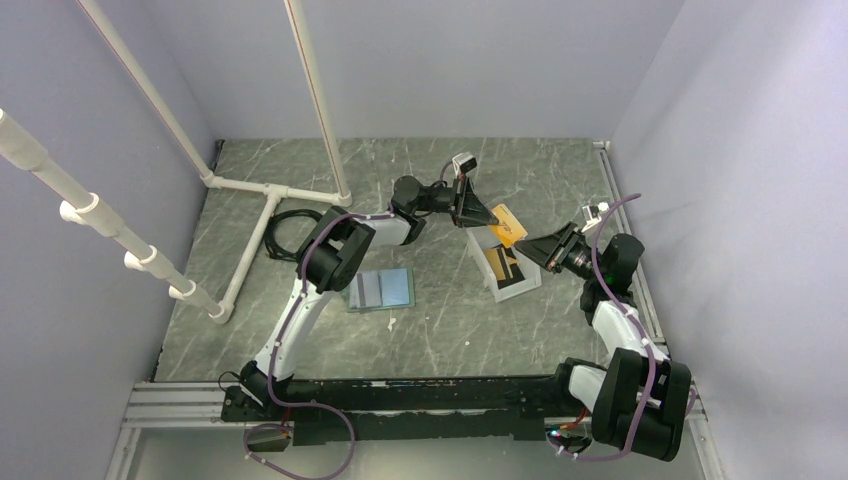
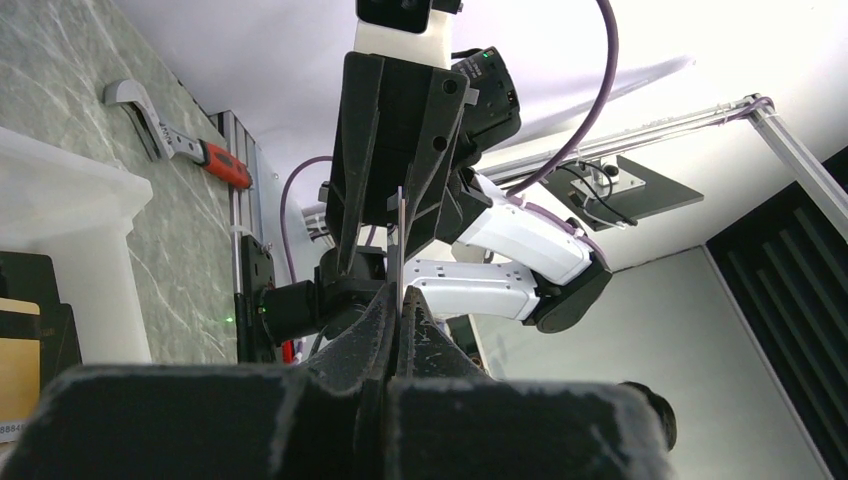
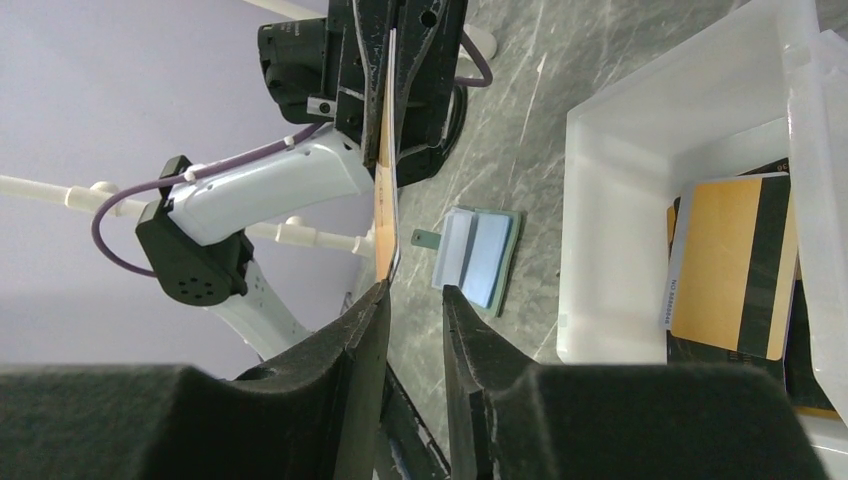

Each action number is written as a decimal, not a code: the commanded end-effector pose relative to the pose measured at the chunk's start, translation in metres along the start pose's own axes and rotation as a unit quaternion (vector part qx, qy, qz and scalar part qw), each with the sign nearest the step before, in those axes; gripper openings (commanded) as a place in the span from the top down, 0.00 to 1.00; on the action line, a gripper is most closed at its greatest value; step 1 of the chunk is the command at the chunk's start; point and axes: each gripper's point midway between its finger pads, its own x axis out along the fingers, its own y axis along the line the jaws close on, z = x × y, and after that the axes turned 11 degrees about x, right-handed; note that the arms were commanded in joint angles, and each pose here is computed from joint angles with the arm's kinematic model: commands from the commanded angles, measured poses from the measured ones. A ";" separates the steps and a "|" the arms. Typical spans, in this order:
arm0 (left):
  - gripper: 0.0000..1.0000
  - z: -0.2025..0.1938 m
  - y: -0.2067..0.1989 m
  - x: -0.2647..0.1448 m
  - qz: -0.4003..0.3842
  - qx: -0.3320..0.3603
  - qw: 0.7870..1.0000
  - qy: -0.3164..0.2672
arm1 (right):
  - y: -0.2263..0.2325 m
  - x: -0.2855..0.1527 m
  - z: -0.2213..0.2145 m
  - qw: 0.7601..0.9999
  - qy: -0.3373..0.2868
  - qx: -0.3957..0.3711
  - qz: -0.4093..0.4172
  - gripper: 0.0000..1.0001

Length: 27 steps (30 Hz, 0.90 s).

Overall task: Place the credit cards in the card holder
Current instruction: Place the credit card in the storage box.

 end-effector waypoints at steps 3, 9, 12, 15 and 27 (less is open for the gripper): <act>1.00 0.008 -0.024 0.005 -0.033 0.047 0.998 -0.010 | 0.004 -0.001 0.000 0.999 0.001 -0.032 0.014 0.72; 1.00 0.008 -0.027 0.006 -0.036 0.048 0.998 -0.009 | 0.004 -0.002 -0.001 0.999 0.000 -0.031 0.014 0.72; 1.00 0.007 -0.027 0.007 -0.034 0.049 0.998 -0.006 | 0.006 -0.001 -0.001 0.999 0.001 -0.031 0.016 0.72; 1.00 0.005 -0.025 0.010 -0.031 0.048 0.998 -0.002 | 0.011 -0.001 0.002 0.999 -0.001 -0.025 0.021 0.71; 1.00 0.006 -0.021 0.011 -0.025 0.049 0.998 -0.003 | 0.029 -0.006 -0.006 0.997 0.009 -0.053 0.051 0.68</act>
